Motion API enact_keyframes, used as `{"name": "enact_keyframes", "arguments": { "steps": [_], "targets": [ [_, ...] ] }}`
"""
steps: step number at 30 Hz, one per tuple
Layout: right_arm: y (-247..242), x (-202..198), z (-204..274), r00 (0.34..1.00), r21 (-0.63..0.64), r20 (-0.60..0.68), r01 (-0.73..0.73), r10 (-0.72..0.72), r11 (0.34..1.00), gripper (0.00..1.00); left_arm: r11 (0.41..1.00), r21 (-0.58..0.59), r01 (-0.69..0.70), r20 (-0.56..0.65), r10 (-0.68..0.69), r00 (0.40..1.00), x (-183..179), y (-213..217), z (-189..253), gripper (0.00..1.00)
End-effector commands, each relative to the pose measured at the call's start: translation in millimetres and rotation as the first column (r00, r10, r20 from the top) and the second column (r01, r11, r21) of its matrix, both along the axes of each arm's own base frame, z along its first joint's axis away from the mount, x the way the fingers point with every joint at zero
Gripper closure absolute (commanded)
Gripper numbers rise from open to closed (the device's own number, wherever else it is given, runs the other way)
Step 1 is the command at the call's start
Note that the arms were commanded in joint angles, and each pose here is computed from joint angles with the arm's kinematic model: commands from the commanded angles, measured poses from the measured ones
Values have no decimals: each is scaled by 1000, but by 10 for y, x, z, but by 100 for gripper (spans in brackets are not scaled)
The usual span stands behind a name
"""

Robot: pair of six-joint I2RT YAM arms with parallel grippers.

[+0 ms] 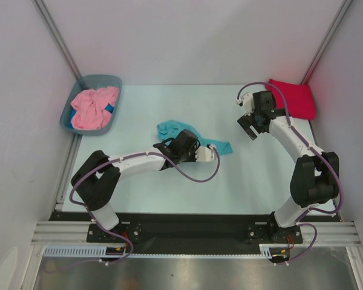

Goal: Fold and stack the t-shirts
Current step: Flatten the tshirt out

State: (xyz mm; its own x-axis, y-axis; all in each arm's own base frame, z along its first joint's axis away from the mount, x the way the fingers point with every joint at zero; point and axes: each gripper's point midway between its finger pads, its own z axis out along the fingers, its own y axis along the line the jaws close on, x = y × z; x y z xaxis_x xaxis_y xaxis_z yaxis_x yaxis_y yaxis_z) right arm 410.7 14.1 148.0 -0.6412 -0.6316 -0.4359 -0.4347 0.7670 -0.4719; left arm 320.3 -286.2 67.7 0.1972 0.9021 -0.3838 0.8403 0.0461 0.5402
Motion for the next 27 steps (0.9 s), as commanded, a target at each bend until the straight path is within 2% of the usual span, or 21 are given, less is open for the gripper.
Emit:
{"name": "enact_keyframes", "arguments": {
  "steps": [1, 3, 9, 14, 16, 19, 22, 27],
  "targets": [
    [50, 1, 73, 999, 26, 36, 12, -13, 1000, 0, 958, -212, -192, 291, 249, 924, 618, 66, 1218, 99],
    [91, -6, 26, 1000, 41, 27, 10, -11, 999, 0, 924, -248, -290, 362, 366, 857, 806, 267, 1494, 100],
    [231, -66, -164, 1000, 59, -14, -5, 6, 998, 0, 841, -331, -428, 477, 541, 693, 1122, 706, 2096, 100],
    [370, -74, -264, 999, 74, -32, -39, 41, 996, 0, 836, -334, -436, 555, 548, 626, 1201, 892, 2328, 100],
    [449, -82, -294, 997, 75, -38, -60, 63, 995, 0, 816, -361, -450, 598, 574, 559, 1249, 988, 2482, 100],
    [536, -83, -327, 996, 69, -34, -84, 87, 994, 0, 790, -376, -484, 627, 602, 495, 1369, 1180, 2712, 100],
    [676, -123, -357, 991, 69, -37, -129, 132, 989, 0, 769, -410, -490, 627, 628, 461, 1437, 1230, 2881, 100],
    [840, -149, -408, 982, 34, -38, -183, 184, 983, 0, 766, -412, -493, 630, 631, 453, 1502, 1194, 2919, 100]
  ]
}}
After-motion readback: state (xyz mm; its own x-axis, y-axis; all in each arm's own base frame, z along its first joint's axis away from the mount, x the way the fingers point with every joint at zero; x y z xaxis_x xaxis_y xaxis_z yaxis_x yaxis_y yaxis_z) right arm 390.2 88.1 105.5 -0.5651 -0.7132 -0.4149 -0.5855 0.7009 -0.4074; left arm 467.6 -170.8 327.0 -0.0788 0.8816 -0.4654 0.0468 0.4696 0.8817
